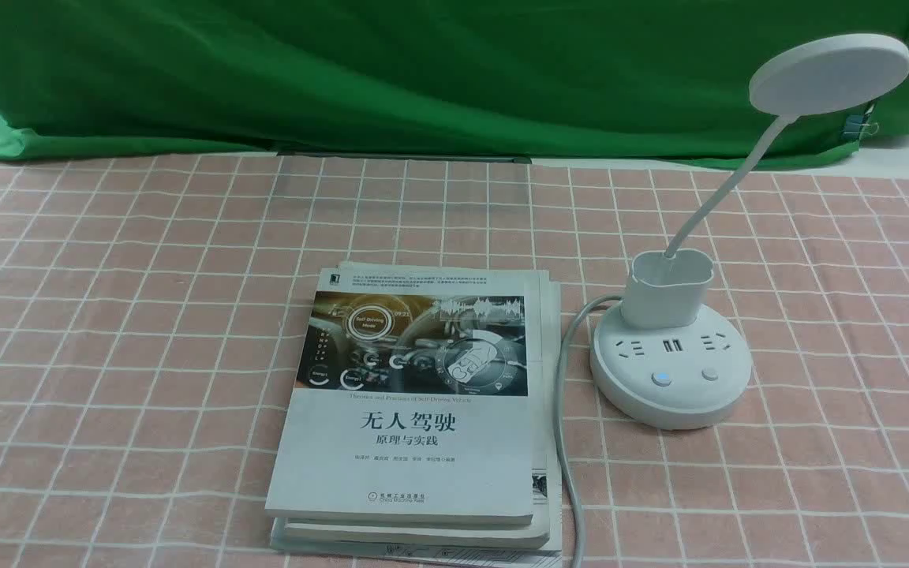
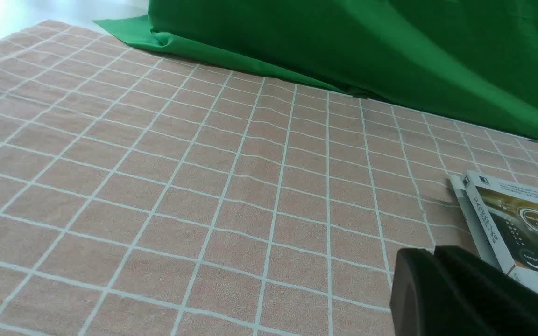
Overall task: Turn on the table lamp on the pink coffee tablecloth with your hand.
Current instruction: 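Press the button on the base of the white desk lamp with the right gripper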
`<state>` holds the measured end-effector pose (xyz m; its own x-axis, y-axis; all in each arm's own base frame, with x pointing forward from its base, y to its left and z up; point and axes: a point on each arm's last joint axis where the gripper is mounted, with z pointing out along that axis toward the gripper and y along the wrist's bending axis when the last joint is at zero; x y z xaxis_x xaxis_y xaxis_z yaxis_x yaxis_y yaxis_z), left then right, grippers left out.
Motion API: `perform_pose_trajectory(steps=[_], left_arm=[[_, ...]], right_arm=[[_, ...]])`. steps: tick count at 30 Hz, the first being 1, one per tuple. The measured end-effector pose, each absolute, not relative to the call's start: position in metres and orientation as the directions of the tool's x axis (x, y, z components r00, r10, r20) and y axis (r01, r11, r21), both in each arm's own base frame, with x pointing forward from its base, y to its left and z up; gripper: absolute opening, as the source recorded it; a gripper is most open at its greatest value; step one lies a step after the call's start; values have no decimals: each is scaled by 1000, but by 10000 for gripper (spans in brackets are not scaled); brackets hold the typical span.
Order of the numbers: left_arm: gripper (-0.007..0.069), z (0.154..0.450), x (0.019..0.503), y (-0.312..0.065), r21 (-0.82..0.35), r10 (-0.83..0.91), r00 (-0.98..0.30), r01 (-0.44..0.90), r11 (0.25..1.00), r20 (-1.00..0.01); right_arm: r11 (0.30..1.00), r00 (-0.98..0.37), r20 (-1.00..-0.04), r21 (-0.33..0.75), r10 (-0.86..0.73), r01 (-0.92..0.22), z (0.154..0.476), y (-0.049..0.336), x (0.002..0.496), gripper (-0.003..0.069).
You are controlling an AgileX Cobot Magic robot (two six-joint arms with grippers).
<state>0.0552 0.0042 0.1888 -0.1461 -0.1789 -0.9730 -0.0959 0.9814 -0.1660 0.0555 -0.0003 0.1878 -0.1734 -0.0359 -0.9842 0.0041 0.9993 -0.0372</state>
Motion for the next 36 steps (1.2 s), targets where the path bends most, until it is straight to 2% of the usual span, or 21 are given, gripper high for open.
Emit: perform_pose_trajectory(steps=[31, 36], left_arm=[[19, 189, 55, 4, -165, -178, -145, -96, 982, -973], [19, 189, 55, 4, -165, -178, -145, -96, 982, -973]], right_arm=[[999, -174, -984, -36, -35, 4, 188, 0, 56, 237], [999, -131, -991, -37, -35, 7, 192, 0, 56, 237]])
